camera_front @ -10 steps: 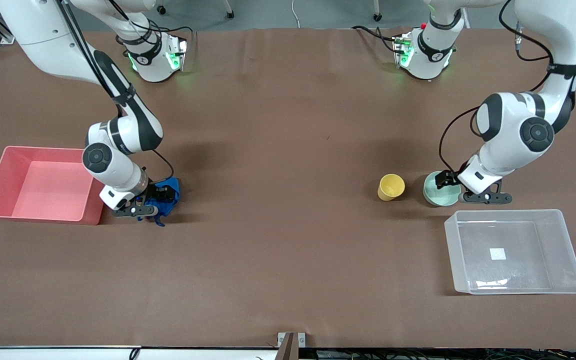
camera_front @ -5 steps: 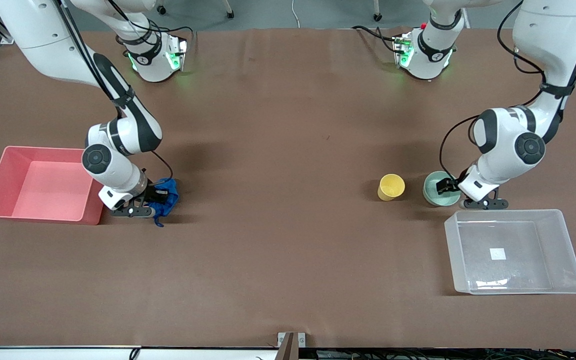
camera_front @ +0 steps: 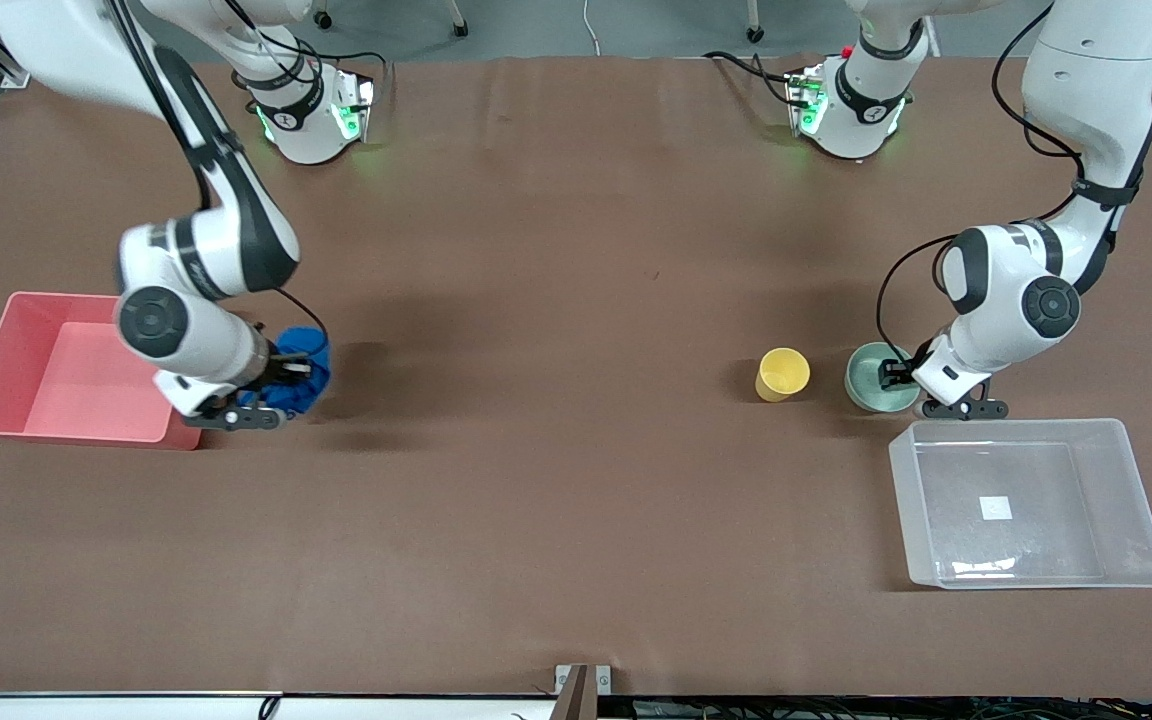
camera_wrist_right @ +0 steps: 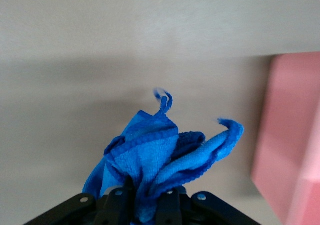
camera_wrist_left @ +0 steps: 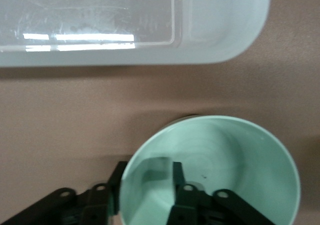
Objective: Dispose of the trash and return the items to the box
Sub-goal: 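Drop the cloth into the pink bin while the left gripper carries the bowl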
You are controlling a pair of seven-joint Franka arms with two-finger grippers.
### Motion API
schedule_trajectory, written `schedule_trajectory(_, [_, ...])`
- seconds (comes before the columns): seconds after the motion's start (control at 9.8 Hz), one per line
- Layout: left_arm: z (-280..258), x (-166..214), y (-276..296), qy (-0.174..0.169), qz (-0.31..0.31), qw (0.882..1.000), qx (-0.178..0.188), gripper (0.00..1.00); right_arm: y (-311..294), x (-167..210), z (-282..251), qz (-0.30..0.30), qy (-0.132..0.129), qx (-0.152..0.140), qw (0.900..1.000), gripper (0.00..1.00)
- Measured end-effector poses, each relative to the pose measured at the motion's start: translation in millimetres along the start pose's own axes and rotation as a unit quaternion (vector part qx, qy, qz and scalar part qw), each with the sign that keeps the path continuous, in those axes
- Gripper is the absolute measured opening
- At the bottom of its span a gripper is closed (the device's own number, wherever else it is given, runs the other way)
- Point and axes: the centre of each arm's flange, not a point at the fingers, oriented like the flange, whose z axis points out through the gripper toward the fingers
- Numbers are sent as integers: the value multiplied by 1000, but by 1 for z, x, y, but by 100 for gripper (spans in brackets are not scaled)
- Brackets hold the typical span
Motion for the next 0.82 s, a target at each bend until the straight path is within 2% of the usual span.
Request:
schedule_trajectory(0.2, [-7,1,0,1,4,1000,0,7,54,-14,-64,-31,-12,-10,999,19])
schedule_trajectory(0.41, [-42,4,4,8,8,1000,1,3,176,-15,-57,-71,-14,-3,997,19])
schedule_trajectory(0.51, [-64,7,6,18,10,1000,2,3,238,-17,-35,-87,-1,-2,996,19])
schedule_trajectory(0.61, [-89,10,10,30,14,999,3,3,279,-20,-5,-101,17,-7,995,15])
schedule_trajectory(0.82, [-145,26,19,52,22,998,3,3,307,-23,71,-114,38,-18,993,15])
